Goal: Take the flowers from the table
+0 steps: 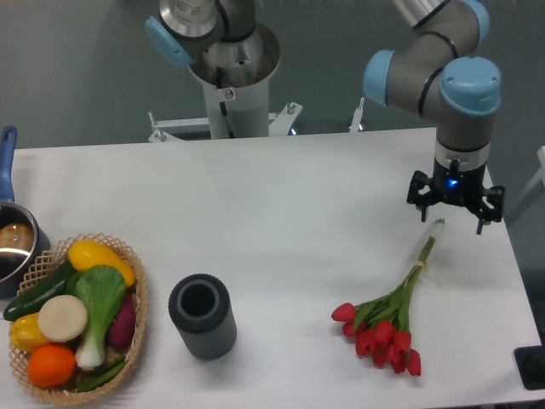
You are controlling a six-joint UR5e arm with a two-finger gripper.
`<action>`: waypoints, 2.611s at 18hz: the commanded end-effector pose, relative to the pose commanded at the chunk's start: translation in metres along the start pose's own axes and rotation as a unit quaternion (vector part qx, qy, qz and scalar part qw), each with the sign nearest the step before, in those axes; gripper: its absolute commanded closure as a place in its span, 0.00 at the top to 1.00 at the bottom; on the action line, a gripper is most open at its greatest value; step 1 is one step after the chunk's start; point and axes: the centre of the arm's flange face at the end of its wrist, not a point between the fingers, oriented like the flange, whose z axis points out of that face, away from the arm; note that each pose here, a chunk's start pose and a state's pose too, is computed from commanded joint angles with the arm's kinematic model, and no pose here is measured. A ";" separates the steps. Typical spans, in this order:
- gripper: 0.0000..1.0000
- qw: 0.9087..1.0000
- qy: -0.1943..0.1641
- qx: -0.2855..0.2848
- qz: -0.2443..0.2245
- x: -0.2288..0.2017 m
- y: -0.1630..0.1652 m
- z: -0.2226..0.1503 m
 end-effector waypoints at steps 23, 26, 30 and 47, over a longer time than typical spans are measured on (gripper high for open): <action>0.57 0.997 0.058 -0.001 0.048 0.037 -0.104 0.115; 0.00 0.997 0.054 0.003 0.050 0.035 -0.109 0.112; 0.00 0.999 0.041 0.006 0.033 0.031 -0.110 0.093; 0.00 0.999 -0.002 -0.023 -0.034 -0.018 -0.082 -0.019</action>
